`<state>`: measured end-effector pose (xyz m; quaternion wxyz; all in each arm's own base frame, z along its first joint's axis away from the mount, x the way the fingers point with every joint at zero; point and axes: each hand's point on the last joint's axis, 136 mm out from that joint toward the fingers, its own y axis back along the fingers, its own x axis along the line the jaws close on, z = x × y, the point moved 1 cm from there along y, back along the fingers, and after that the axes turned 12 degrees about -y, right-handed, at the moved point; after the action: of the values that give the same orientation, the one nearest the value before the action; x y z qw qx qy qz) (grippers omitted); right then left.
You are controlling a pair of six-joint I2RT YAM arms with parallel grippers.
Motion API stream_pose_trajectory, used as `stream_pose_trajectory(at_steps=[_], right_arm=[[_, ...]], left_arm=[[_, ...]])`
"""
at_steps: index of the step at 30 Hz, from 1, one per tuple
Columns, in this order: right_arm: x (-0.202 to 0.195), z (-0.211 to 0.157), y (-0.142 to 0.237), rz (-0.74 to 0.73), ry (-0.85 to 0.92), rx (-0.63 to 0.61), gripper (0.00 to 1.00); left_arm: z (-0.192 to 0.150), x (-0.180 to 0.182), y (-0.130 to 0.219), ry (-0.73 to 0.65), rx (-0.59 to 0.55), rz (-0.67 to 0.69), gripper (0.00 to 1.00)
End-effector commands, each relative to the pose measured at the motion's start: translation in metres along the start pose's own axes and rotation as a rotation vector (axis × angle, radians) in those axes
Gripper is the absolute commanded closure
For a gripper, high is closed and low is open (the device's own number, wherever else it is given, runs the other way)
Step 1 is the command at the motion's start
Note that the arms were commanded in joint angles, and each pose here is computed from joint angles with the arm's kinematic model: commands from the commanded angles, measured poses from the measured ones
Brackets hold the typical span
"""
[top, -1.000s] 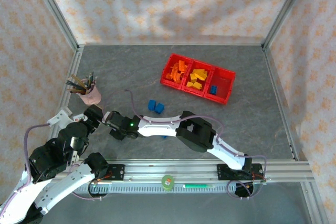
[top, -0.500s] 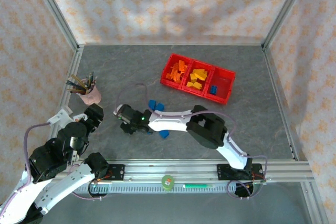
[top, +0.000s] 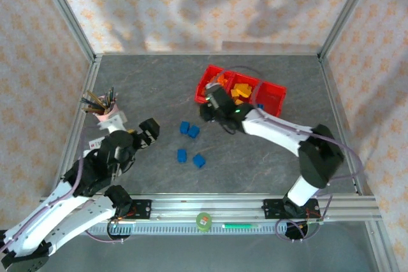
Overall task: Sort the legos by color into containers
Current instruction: Place the lego in the container.
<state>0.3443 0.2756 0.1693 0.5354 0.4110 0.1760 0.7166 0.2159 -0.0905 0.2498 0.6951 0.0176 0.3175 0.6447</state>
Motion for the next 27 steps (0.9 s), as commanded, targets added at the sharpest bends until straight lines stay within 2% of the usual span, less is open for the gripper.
stream_pose_trajectory(at_steps=[1,7,13,20,27], right_arm=[[-0.06,0.015,0.024,-0.136,-0.152,-0.045,0.74],[-0.159,0.043,0.045,-0.308,-0.344,-0.133,0.72],[-0.219,0.062,0.028,-0.432,-0.425,-0.154,0.72],[-0.228,0.08,-0.002,-0.436,-0.427,-0.146,0.66],[-0.223,0.089,0.007,-0.425,-0.415,-0.169,0.45]], left_arm=[[0.0,-0.045,-0.019,-0.051,0.017,-0.18,0.01],[-0.018,-0.088,-0.05,-0.121,0.09,-0.322,0.01],[-0.023,-0.109,-0.071,-0.137,0.099,-0.374,0.01],[-0.027,-0.118,-0.084,-0.147,0.112,-0.38,0.01],[-0.024,-0.113,-0.083,-0.156,0.101,-0.355,0.01]])
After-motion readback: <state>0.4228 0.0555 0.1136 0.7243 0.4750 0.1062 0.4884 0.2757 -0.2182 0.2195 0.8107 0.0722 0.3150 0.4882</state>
